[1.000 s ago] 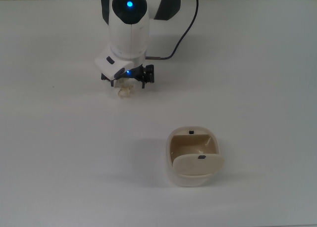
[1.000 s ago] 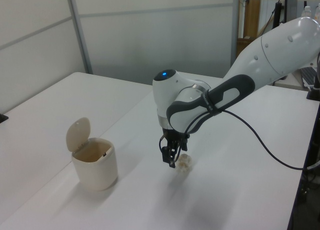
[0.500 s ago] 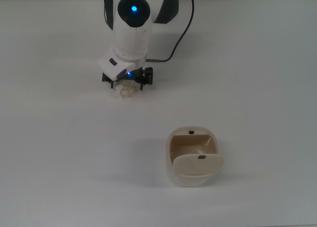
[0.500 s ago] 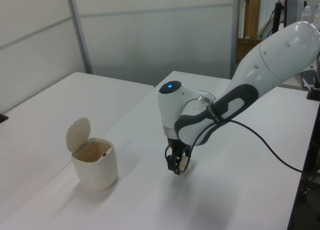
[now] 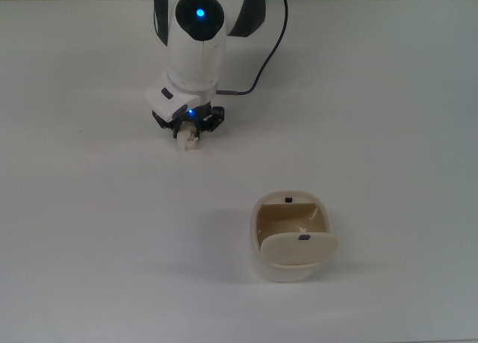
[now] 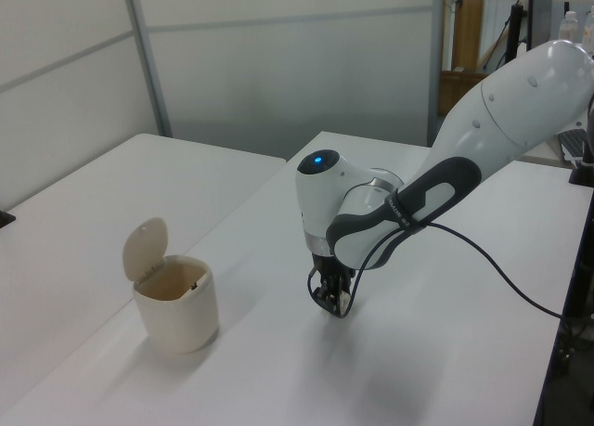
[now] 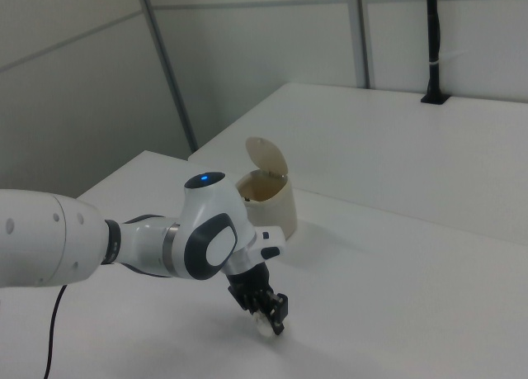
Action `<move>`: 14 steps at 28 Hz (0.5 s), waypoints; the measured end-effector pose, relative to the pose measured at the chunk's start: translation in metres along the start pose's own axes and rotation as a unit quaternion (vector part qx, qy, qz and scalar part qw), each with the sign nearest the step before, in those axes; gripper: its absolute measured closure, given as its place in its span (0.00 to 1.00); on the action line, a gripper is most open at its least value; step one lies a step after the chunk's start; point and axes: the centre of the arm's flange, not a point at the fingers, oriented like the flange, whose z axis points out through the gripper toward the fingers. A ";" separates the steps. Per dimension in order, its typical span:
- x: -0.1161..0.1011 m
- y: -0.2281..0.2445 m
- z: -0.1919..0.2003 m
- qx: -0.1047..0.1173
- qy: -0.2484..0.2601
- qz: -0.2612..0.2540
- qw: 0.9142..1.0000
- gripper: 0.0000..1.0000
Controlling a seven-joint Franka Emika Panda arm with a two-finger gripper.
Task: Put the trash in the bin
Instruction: 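Carry the held paper ball over the cream bin's opening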
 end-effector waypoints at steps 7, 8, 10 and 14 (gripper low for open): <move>0.031 0.012 -0.047 0.014 0.058 0.037 0.998 0.73; 0.040 0.016 -0.063 0.024 0.074 0.049 0.996 0.73; 0.051 0.021 -0.085 0.037 0.095 0.064 0.993 0.73; 0.071 0.027 -0.130 0.066 0.137 0.089 0.984 0.73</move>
